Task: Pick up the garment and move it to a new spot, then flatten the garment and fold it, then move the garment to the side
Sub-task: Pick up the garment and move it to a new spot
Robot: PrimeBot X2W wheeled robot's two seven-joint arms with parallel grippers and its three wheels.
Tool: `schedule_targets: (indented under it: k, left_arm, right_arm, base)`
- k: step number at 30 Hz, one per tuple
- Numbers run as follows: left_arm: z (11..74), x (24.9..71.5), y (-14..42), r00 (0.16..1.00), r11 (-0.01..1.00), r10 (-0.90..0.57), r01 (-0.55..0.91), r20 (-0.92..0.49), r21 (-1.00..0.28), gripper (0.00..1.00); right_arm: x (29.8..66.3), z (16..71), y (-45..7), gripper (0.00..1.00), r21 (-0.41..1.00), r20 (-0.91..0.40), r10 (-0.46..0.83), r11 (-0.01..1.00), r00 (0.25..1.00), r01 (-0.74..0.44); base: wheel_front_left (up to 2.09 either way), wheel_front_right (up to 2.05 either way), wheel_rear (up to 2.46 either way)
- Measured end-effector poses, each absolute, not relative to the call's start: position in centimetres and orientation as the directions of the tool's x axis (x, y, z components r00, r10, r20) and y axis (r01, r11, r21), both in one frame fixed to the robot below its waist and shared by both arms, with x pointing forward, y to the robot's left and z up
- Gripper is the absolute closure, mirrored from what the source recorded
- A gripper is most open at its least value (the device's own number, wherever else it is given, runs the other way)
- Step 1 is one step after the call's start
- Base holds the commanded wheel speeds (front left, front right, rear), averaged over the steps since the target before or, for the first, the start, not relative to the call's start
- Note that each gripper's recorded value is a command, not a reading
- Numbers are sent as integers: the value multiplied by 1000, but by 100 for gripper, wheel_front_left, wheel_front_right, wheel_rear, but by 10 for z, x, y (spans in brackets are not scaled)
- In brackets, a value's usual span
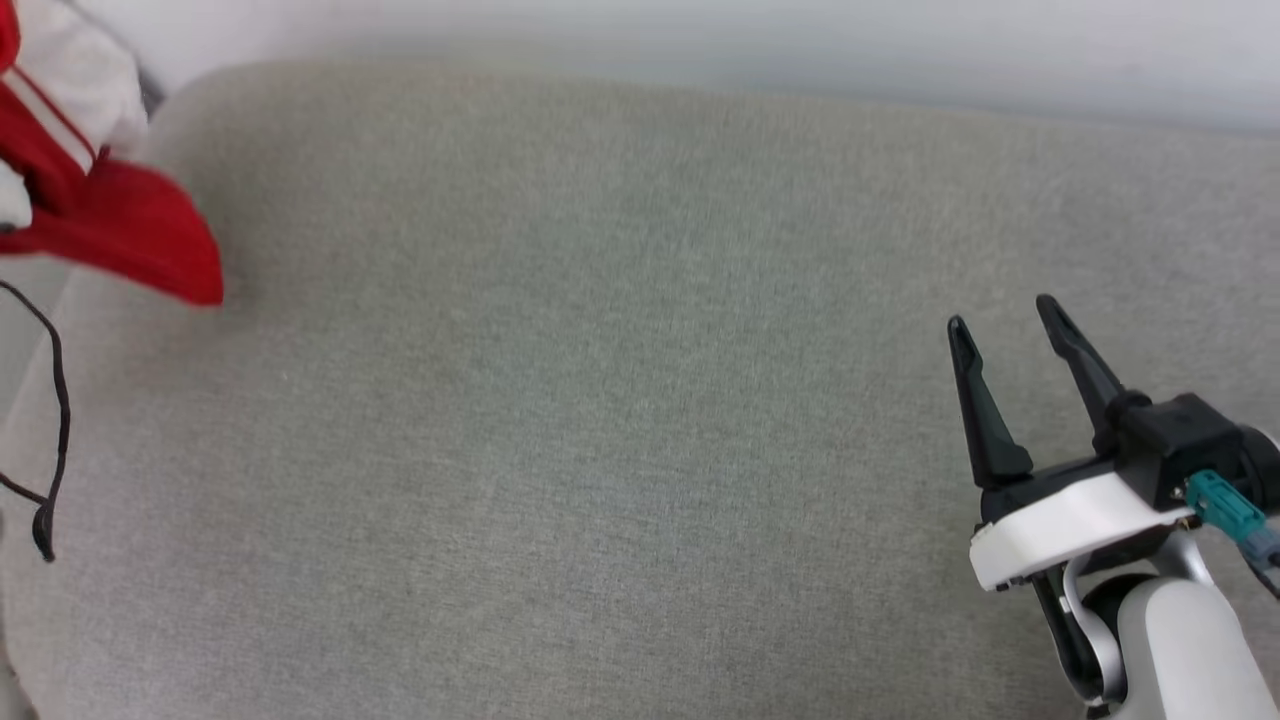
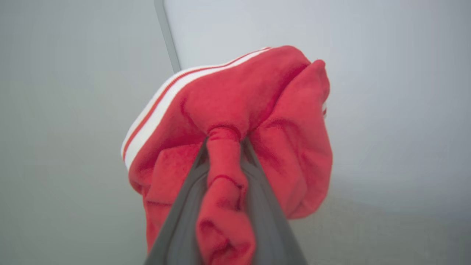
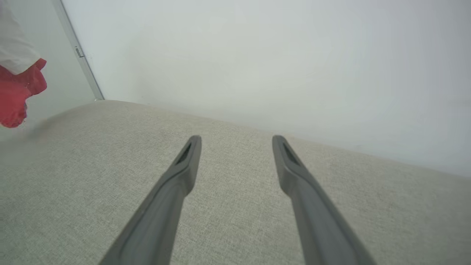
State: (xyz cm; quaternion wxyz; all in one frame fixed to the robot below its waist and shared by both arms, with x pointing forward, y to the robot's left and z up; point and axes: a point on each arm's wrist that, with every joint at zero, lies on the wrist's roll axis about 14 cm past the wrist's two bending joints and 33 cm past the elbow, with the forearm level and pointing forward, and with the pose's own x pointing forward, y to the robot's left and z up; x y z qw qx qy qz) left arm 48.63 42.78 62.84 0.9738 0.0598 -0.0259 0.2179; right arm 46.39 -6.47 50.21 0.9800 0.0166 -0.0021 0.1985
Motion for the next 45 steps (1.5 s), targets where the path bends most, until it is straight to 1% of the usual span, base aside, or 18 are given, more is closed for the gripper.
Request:
schedule_targets:
  k: [4,8,11,16,19,23,26,28,32,35,36,37,39,41,42,45]
  left_arm:
    - [664,484,406,909,916,369,-391,196,87,100]
    - [683,490,365,923,949,279,-307,266,72,100]
    - [674,497,322,947,977,186,-207,261,54,100]
    - [653,509,233,971,1000,-7,4,238,13,100]
    - [638,510,172,966,989,-143,150,218,-16,100]
    - [621,502,88,924,937,-327,345,196,-62,100]
    - [605,489,35,878,881,-449,466,164,-81,100]
    - [588,478,9,849,846,-511,524,131,-96,100]
    - [527,449,-26,796,790,-605,598,-19,-135,100]
    - [476,422,-36,754,768,-639,616,-152,-175,100]
    - [461,414,-37,742,766,-642,614,-192,-191,90]
    - [447,405,-38,727,763,-646,612,-232,-207,66]
    - [427,391,-37,707,763,-647,604,-286,-230,0]
    - [418,382,-35,704,767,-642,595,-305,-242,0]
    - [418,382,-33,715,774,-634,584,-296,-245,0]
    - [438,387,-31,749,777,-628,590,-209,-221,0]
  right_arm:
    - [452,516,-73,0,26,33,363,931,931,-364]
    - [438,528,-88,0,34,54,324,945,945,-326]
    - [427,532,-103,0,31,56,284,958,957,-286]
    - [409,537,-126,0,27,57,224,974,973,-226]
    - [398,539,-144,0,22,53,177,984,983,-179]
    - [384,543,-168,0,16,53,108,994,993,-109]
    - [374,543,-187,0,27,51,52,998,997,-53]
    - [370,543,-195,0,28,53,26,999,998,-27]
    - [367,537,-205,0,33,33,-3,999,999,2]
    - [367,529,-208,0,40,12,-14,999,1000,14]
    - [368,527,-208,0,42,6,-14,999,1000,14]
    - [368,524,-208,0,46,-1,-15,999,1000,15]
    - [371,521,-208,0,49,-8,-13,999,1000,14]
    - [373,518,-204,0,53,-15,-3,999,1000,4]
    - [375,518,-202,0,54,-11,4,999,1000,-3]
    - [380,520,-199,0,54,-4,13,998,1000,-13]
  base:
    - [0,0,0]
    - [0,0,0]
    - [0,0,0]
    - [0,0,0]
    - [0,0,0]
    - [0,0,0]
    - [0,0,0]
    - [0,0,0]
    - [0,0,0]
    - [0,0,0]
    - [0,0,0]
    - [0,0,0]
    - [0,0,0]
    - [0,0,0]
    - [0,0,0]
    - [0,0,0]
